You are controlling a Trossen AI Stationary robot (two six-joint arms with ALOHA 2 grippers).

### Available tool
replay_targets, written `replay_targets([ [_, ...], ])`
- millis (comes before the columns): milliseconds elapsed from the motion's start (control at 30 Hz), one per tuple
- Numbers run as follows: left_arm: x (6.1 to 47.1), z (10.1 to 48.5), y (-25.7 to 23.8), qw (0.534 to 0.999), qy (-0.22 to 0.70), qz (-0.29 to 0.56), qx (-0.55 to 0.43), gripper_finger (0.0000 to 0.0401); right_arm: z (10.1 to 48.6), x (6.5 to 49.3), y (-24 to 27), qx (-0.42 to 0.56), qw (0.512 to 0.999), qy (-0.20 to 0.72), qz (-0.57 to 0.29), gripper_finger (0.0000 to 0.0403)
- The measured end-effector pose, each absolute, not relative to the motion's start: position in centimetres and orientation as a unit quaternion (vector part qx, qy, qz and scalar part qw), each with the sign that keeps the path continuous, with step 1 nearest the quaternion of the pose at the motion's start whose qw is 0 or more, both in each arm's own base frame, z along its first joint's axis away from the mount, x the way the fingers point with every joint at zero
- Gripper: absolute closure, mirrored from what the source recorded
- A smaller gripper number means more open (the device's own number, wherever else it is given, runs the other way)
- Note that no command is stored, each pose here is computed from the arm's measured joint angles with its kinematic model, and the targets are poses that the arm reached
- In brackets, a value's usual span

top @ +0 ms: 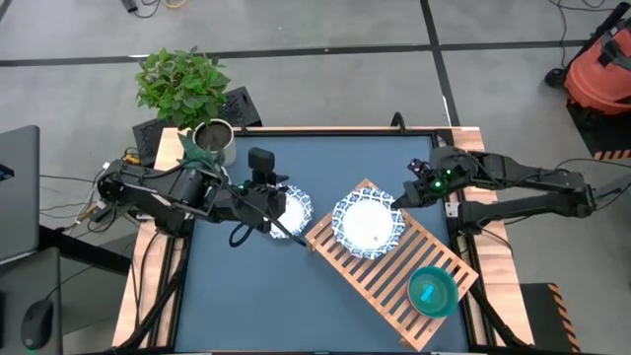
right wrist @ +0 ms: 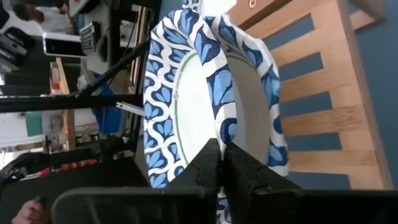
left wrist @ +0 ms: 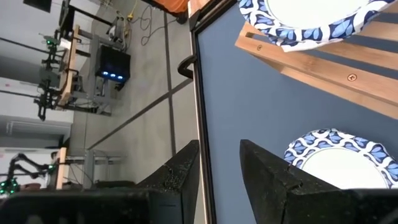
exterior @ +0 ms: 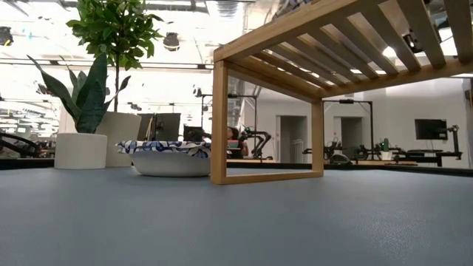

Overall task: Place and stack bowls onto a shelf
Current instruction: Stack the large white bowl on top of the large white bowl on the shelf

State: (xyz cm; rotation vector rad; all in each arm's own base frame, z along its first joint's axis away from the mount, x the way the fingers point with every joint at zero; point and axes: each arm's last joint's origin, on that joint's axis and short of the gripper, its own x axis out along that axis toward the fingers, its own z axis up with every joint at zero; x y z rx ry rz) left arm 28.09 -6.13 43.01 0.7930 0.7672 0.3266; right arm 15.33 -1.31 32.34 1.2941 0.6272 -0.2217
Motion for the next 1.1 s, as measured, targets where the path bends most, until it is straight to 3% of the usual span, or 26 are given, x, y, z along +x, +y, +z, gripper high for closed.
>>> replay_targets([
  [533, 27.8, 42.7, -5.7, 0.856, 0.371, 0.186, 0.309, 0.0296, 31.7, 15.4, -1.1, 0.574, 0.746, 0.319, -0.109, 0.0279],
  [833, 27.6, 41.9, -4.1, 0.874, 0.405, 0.186, 0.196, 0.0296, 32.5, 14.2, -1.0, 0.594, 0.742, 0.294, -0.101, 0.0215],
  [1100, 27.4, 41.5, -2.1, 0.871, 0.426, 0.225, 0.099, 0.0296, 33.0, 12.4, -0.8, 0.612, 0.733, 0.279, -0.101, 0.0198],
])
